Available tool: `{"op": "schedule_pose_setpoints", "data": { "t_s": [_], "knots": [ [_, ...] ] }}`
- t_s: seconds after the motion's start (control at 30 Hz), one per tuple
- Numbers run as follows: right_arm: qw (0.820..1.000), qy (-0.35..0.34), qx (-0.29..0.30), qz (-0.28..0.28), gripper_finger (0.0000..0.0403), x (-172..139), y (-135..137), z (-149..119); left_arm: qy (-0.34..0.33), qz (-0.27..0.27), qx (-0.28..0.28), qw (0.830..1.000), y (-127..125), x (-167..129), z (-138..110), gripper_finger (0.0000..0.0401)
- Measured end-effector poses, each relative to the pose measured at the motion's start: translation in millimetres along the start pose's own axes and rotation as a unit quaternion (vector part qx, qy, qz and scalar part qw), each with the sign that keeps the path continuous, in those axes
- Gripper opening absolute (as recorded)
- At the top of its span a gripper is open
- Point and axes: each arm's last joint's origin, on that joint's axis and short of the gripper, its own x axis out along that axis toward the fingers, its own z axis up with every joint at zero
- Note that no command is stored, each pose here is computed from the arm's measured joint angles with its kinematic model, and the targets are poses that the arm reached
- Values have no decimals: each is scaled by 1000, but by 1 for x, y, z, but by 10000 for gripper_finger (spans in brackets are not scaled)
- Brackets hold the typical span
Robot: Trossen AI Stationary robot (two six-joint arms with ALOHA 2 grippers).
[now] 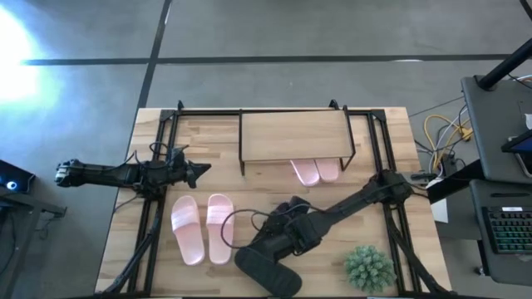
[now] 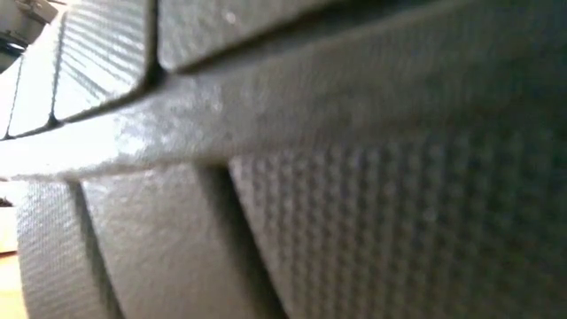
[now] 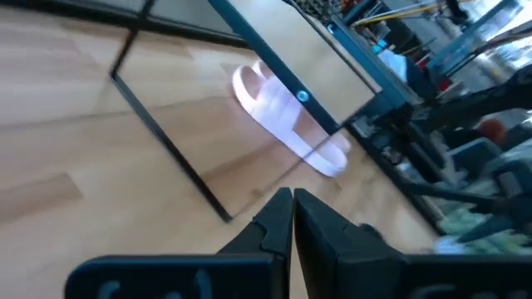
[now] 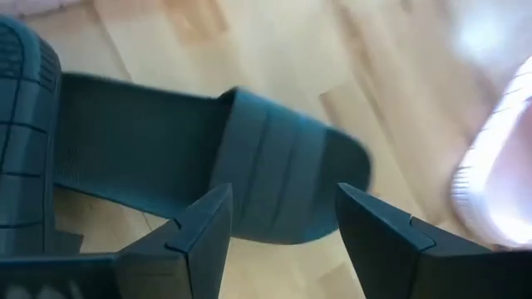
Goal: Pick and place slides into the shelf
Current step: Put the black slide under the shelf
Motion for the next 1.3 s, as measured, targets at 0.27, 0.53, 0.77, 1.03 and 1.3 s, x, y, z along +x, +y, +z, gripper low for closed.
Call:
{"op": "schedule_pose_setpoints", "data": {
  "t_s": [0.27, 0.53, 0.77, 1.03, 1.3],
  "knots": [
    [999, -20, 8, 48, 206, 25, 14, -9, 20, -22, 28, 999, -2, 0, -1, 0],
    [999, -12, -6, 33, 206, 44, 16, -21, 38, -41, 58, 997, -3, 0, -2, 0],
    [999, -33, -14, -6, 205, 57, 17, -24, 40, -39, 60, 997, -2, 0, -3, 0],
    [997, -34, -17, -61, 146, 64, 2, -18, 41, -37, 61, 997, -2, 1, -3, 0],
    [995, -37, -32, -85, 17, 67, -8, -9, 41, -38, 61, 997, -2, 1, -3, 0]
  ]
}}
